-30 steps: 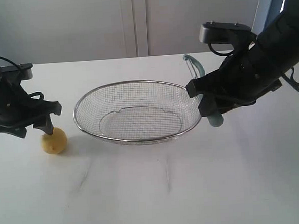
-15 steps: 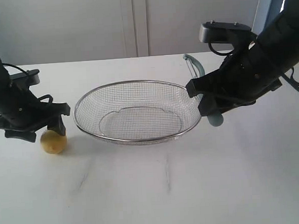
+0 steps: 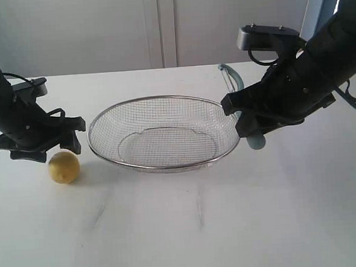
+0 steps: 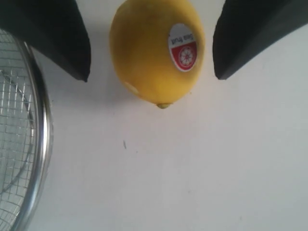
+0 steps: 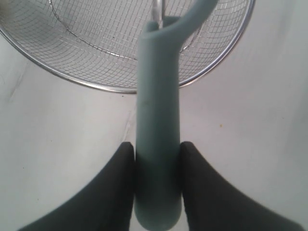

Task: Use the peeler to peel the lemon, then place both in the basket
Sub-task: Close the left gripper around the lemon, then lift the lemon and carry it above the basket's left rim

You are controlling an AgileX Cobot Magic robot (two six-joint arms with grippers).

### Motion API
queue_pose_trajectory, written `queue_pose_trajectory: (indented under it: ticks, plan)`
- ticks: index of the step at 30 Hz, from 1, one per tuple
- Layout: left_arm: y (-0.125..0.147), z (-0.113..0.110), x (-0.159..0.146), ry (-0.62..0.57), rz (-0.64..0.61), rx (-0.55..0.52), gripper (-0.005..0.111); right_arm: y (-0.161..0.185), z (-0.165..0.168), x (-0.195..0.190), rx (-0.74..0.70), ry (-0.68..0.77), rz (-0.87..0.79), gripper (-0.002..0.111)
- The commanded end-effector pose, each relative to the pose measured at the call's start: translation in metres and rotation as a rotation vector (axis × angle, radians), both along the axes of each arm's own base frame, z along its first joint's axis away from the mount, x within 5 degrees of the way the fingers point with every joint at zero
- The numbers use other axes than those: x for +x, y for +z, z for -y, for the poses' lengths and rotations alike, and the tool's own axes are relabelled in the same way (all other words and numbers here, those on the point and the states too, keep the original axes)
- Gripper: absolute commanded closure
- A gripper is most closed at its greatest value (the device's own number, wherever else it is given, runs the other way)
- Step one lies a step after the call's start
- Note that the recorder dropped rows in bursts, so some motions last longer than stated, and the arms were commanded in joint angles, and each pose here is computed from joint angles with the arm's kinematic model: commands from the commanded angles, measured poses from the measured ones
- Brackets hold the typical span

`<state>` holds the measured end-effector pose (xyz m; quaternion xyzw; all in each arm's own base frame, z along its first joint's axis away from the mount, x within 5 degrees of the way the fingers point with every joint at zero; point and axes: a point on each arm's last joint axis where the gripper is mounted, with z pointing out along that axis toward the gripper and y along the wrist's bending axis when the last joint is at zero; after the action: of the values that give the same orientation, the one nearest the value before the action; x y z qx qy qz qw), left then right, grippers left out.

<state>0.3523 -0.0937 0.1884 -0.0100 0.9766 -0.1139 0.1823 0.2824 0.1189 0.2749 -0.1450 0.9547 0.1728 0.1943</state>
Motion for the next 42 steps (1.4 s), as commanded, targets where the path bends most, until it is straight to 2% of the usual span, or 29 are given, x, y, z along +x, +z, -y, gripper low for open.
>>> queue_pose_trajectory:
  ticks: [1,8,26,28,30,34,37,42]
  plan:
    - [-0.005,0.003,-0.001,-0.001,-0.032,-0.009,0.033,0.003,0.004,0.001,0.004,-0.010,0.027,0.108]
    - [-0.018,0.004,-0.002,-0.005,-0.100,-0.002,0.033,0.003,0.004,0.001,0.005,-0.011,0.030,0.108]
    - [-0.037,0.005,0.004,0.009,-0.113,0.000,0.035,0.003,0.004,0.001,0.006,-0.012,0.032,0.108]
    - [-0.037,0.005,0.004,0.009,-0.113,0.000,0.040,0.003,0.004,0.001,0.006,-0.012,0.032,0.108]
    - [-0.037,0.005,0.004,0.009,-0.113,0.000,0.051,0.003,0.004,0.001,0.006,-0.012,0.032,0.108]
    - [-0.035,0.005,0.002,0.005,-0.126,0.000,0.087,0.003,0.004,0.001,0.006,-0.012,0.032,0.108]
    - [-0.022,0.003,-0.001,-0.017,-0.099,0.020,0.107,0.004,0.004,0.001,0.006,-0.012,0.033,0.108]
    - [-0.001,0.001,-0.004,-0.037,-0.042,0.029,0.107,0.004,0.004,0.001,0.006,-0.012,0.033,0.108]
